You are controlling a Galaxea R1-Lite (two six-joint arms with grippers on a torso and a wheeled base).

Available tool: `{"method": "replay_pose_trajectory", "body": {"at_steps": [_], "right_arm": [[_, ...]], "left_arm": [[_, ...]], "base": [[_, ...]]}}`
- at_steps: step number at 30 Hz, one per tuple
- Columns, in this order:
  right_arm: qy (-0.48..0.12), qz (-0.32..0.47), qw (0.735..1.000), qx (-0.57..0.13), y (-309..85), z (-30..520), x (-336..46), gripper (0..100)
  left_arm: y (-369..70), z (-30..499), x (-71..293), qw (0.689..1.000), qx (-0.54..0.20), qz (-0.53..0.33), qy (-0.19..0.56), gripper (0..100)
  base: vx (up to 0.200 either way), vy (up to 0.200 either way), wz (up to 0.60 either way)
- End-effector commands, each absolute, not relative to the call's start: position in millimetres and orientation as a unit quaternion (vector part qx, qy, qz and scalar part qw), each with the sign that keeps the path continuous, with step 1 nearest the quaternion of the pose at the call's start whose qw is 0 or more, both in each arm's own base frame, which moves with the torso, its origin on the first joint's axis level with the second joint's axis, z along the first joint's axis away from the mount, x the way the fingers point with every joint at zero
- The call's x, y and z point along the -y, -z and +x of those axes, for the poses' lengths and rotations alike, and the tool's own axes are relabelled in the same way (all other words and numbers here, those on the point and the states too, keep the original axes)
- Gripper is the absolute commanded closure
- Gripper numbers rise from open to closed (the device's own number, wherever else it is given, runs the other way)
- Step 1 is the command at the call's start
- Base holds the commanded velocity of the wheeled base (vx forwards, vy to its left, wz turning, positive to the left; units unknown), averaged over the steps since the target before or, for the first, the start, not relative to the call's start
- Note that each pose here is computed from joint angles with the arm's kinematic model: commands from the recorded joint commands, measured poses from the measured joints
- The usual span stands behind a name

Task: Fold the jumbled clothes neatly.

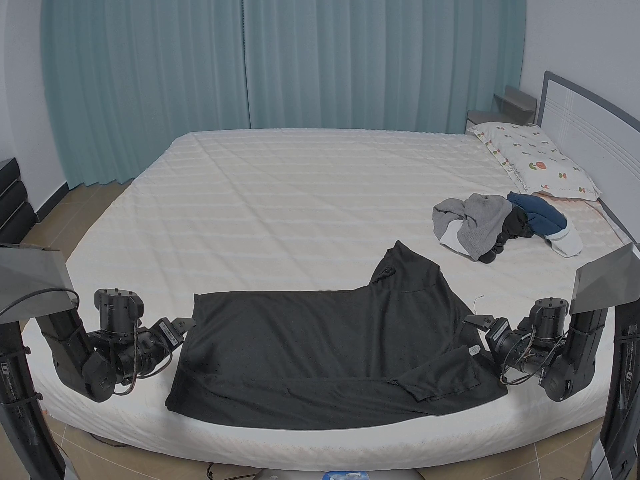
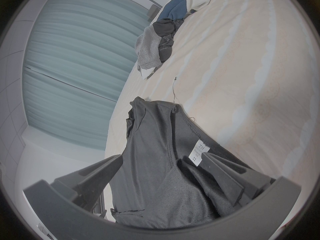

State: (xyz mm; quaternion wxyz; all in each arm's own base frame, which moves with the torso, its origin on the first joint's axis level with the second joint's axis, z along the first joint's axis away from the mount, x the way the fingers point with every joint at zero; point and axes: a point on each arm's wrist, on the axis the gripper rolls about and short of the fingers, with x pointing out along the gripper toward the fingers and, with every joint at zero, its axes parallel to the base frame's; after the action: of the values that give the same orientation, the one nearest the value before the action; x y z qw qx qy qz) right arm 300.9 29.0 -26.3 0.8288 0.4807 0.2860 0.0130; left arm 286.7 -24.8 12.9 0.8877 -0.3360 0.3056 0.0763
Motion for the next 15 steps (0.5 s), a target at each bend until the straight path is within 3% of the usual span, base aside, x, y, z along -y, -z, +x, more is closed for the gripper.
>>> {"method": "replay_pose_trajectory", "body": {"at_steps": [1,12,15], "right_arm": [[-0.014,0.48,0.829,-0.287,27,301,-30,0],[-0.015,0.477,0.829,-0.291,29,300,-32,0],[-0.014,0.476,0.829,-0.292,30,299,-32,0]], "left_arm": [[-28,299,20,0.896,-0.268,-0.346,-0.07,0],[-11,382,9,0.894,-0.269,-0.349,-0.084,0],[-3,399,8,0.892,-0.274,-0.355,-0.055,0]], "base": [[0.0,0.0,0.0],[0.0,0.0,0.0],[0.0,0.0,0.0]]}}
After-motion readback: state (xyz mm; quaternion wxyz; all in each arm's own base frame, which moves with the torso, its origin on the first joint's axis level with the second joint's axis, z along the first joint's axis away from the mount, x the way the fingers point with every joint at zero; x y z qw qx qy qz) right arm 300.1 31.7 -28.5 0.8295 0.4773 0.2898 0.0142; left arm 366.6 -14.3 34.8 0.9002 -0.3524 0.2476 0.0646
